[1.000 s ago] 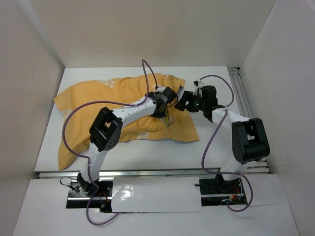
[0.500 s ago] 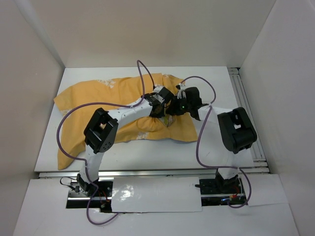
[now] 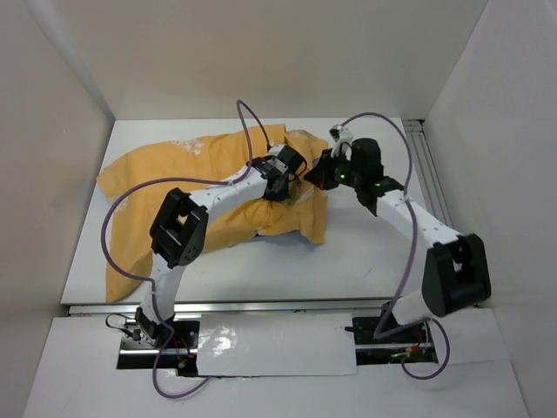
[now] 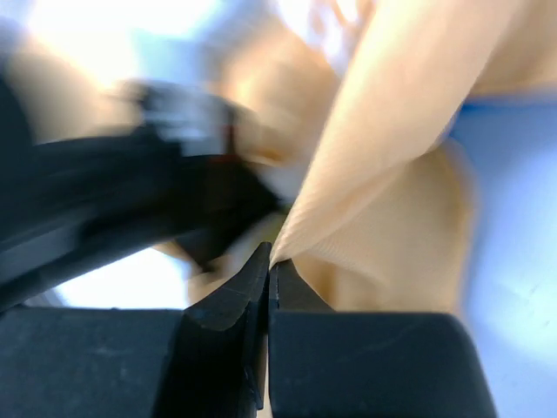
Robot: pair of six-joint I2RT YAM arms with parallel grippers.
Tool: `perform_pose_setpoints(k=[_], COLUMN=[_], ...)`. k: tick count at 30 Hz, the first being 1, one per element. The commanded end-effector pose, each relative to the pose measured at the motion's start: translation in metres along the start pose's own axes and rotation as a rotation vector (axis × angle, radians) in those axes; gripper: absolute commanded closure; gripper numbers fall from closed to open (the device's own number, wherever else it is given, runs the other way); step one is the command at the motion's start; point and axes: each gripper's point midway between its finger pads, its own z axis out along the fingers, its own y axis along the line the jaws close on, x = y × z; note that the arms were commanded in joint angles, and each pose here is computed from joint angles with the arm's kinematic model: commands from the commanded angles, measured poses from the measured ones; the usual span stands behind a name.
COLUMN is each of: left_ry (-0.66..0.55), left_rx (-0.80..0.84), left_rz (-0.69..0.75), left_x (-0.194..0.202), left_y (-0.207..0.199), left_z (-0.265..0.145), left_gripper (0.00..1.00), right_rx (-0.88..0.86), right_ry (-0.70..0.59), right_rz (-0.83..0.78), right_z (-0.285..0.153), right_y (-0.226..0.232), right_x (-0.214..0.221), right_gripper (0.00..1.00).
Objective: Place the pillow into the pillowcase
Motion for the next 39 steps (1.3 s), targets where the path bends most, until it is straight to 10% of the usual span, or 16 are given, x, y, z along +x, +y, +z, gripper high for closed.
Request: perform_pose_setpoints(k=[1, 12, 15, 20, 29, 39], left_ry=[0.063, 0.011, -0.061, -0.209, -0.313, -0.265], left_rx=[-0.104, 0.155, 0.248, 0.278, 0.301, 0.235], left_rz=[-0.047, -0.025, -0.012, -0.039, -0.058, -0.029], left_x=[0.01, -0.009, -0.028, -0.061, -0.077, -0.069], left_y=[0.033, 0.008, 0.001, 0.02, 0.042, 0.046], left_z=[0.042, 0.004, -0.042, -0.107, -0.156, -0.125], left_gripper=[1.0, 1.0, 0.79, 0.48, 0.58, 0.48], right_rx=[-0.22, -0.387, -0.314, -0.152, -0.123, 0.25], right_ry=[-0.259, -0.151, -0.109, 0.005, 0.168, -0.027], right_rz=[-0.129, -0.046, -0.024, -0.012, -0.033, -0.058], right_z=[-0.064, -0.048, -0.029, -0.008, 0.008, -0.011], right_y=[0.059, 0.049, 0.029, -0.004, 0.0, -0.031], right_x=[-0.083, -0.056, -0.041, -0.013, 0.033, -0.035], right_gripper=[1.0, 1.0, 1.0, 0.73, 0.55, 0.44])
